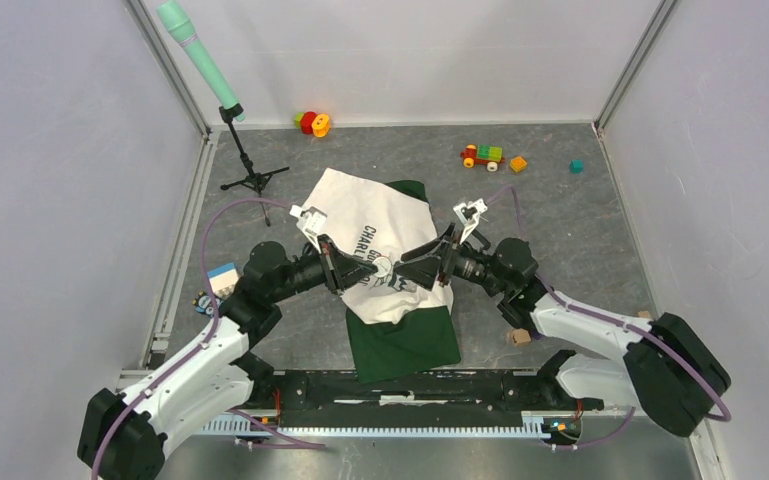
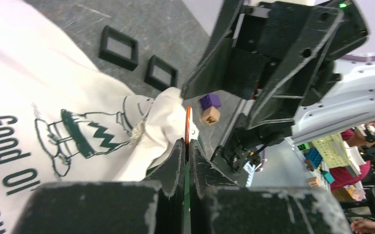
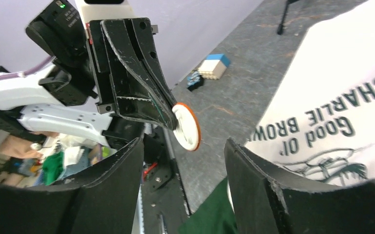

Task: Remove the brooch from the garment

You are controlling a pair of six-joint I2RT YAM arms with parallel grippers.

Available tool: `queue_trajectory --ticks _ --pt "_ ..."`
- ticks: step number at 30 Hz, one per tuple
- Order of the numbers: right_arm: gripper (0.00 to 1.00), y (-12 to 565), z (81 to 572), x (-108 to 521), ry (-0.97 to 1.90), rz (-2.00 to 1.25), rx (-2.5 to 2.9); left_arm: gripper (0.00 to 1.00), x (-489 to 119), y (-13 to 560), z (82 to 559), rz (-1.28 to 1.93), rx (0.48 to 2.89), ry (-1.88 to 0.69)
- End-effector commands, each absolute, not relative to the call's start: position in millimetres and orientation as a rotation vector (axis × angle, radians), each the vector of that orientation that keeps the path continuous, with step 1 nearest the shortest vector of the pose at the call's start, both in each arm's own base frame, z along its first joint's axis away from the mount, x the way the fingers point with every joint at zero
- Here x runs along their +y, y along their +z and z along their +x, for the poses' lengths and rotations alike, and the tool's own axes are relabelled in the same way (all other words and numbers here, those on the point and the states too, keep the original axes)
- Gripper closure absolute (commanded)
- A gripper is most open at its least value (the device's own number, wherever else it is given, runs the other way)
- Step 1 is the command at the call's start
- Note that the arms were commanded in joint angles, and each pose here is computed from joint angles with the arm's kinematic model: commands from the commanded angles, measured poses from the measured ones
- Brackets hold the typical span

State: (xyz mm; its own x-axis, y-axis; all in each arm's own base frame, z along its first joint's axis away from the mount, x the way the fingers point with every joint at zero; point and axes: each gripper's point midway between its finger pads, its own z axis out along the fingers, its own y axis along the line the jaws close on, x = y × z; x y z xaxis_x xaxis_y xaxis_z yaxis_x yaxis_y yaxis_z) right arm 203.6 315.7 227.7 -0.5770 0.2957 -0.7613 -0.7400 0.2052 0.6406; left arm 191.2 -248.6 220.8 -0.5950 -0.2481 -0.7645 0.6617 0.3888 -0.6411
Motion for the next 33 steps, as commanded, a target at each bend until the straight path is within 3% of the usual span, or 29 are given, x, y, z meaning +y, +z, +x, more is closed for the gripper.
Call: queue_trajectory --ticks 1,7,11,19,28,31,33 --pt "0.33 210 213 293 1.334 -0.422 1.677 0.98 -245 194 198 0.396 1.837 -1.225" --pt "0.24 165 236 236 0.918 -0.357 1.883 0.98 -282 180 171 0.572 1.857 -1.301" --pt "0.03 140 249 184 0.596 -0.248 2.013 0.98 -312 174 152 0.731 1.842 -1.292" --pt "0.02 134 254 125 0.309 -0.114 2.029 0.98 -367 173 129 0.977 1.737 -1.289" --pt "0.02 136 263 89 0.079 -0.08 2.07 0.98 -379 104 183 0.905 1.957 -0.942" --pt "0.02 132 268 87 0.065 -0.107 2.112 0.98 -356 60 222 0.782 2.168 -0.65" --pt "0.02 132 275 88 0.106 -0.12 2.12 0.98 -310 32 262 0.523 2.329 -0.399"
